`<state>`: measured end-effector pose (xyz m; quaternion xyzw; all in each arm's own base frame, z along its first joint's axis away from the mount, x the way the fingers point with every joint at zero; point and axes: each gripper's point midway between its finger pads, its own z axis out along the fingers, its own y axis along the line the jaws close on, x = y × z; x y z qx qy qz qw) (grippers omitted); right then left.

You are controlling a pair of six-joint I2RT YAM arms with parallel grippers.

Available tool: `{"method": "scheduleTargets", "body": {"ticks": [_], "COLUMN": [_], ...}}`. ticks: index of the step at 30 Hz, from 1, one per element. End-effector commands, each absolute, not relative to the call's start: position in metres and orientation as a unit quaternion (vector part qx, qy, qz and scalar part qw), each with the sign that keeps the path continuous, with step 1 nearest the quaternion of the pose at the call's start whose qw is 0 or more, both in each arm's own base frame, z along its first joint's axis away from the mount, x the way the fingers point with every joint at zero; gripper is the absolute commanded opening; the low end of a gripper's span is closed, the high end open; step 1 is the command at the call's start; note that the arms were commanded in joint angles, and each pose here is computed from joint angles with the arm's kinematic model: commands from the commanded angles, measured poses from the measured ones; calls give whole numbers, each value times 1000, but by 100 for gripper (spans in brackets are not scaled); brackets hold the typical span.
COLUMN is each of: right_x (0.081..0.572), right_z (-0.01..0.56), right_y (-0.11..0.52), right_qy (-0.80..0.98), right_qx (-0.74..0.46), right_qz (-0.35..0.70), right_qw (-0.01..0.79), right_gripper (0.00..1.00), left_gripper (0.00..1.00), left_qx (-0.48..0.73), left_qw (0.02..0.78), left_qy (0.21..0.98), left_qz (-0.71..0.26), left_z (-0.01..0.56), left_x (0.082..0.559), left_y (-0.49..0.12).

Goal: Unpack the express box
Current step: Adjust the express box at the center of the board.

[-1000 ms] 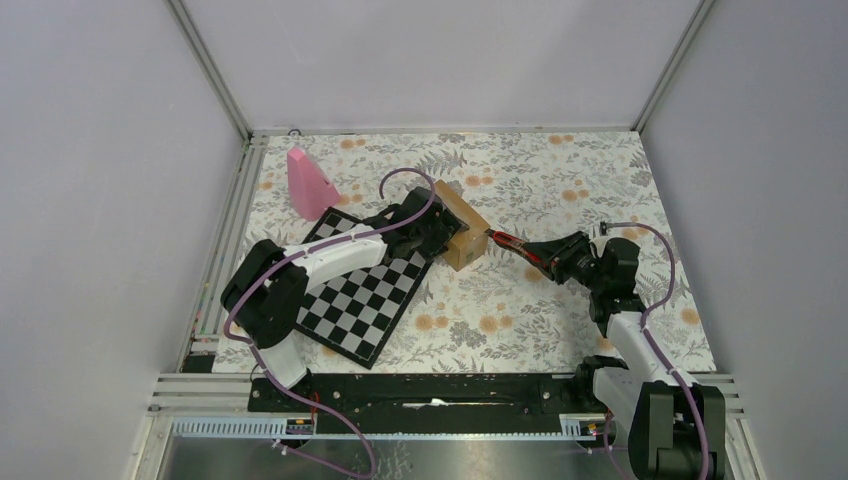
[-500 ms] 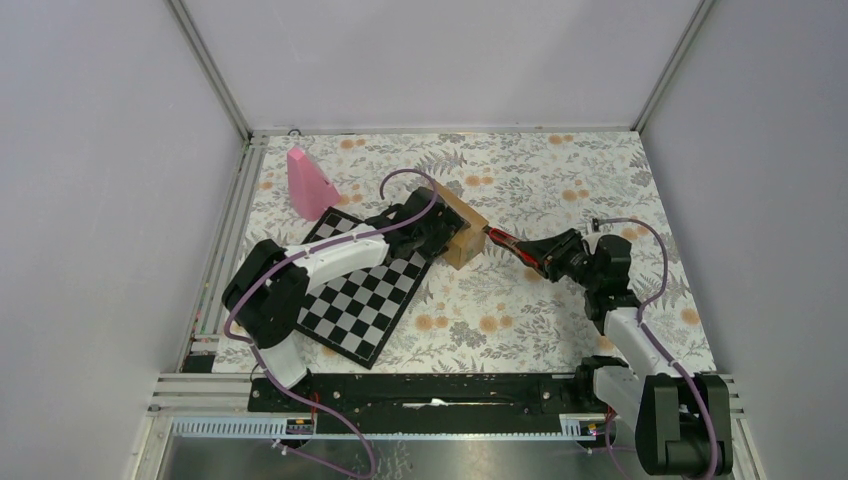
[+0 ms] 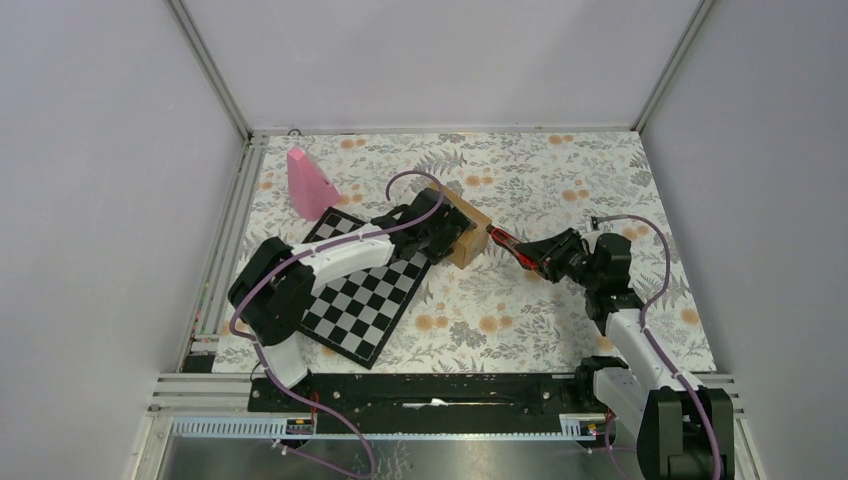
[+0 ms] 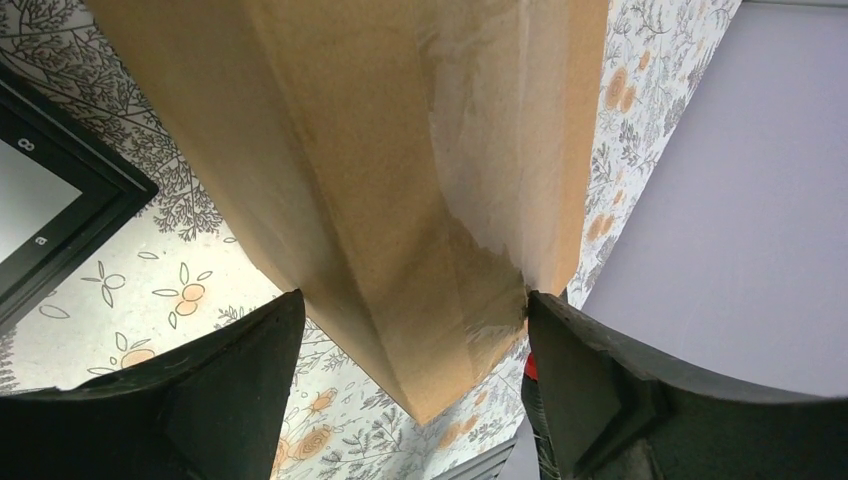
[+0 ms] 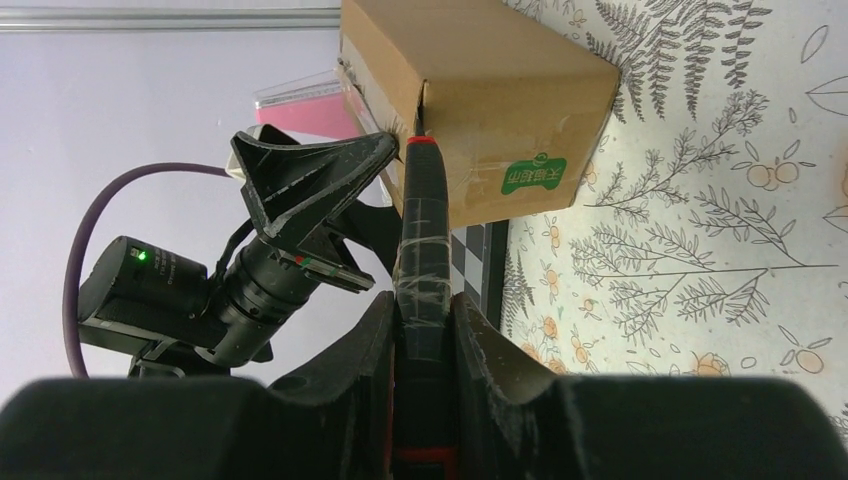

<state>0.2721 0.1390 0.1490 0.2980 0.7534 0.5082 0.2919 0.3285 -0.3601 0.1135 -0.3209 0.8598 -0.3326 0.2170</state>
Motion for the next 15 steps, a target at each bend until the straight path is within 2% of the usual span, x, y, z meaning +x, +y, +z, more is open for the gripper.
{"method": "scheduleTargets", "body": {"ticks": [1,11,15], "right_x": [273,281,277], "right_z": [146,163,164], "right_y": [124,99,96], "right_qy": [768,759,765], "right_qx": [314,335,330], "right_qz": [469,443,431], "right_qw": [301,340,348], "right_gripper": [0,0,0], "left_gripper": [82,82,85], "left_qx": [-338,-336,-316], "left_qw": [212,215,217], "left_qy": [858,859,864], "left_qz": [-323,-320,-326], "left_z": [112,115,121], "left_x": [319,318,319], "left_y": [-351,-347,-353]}}
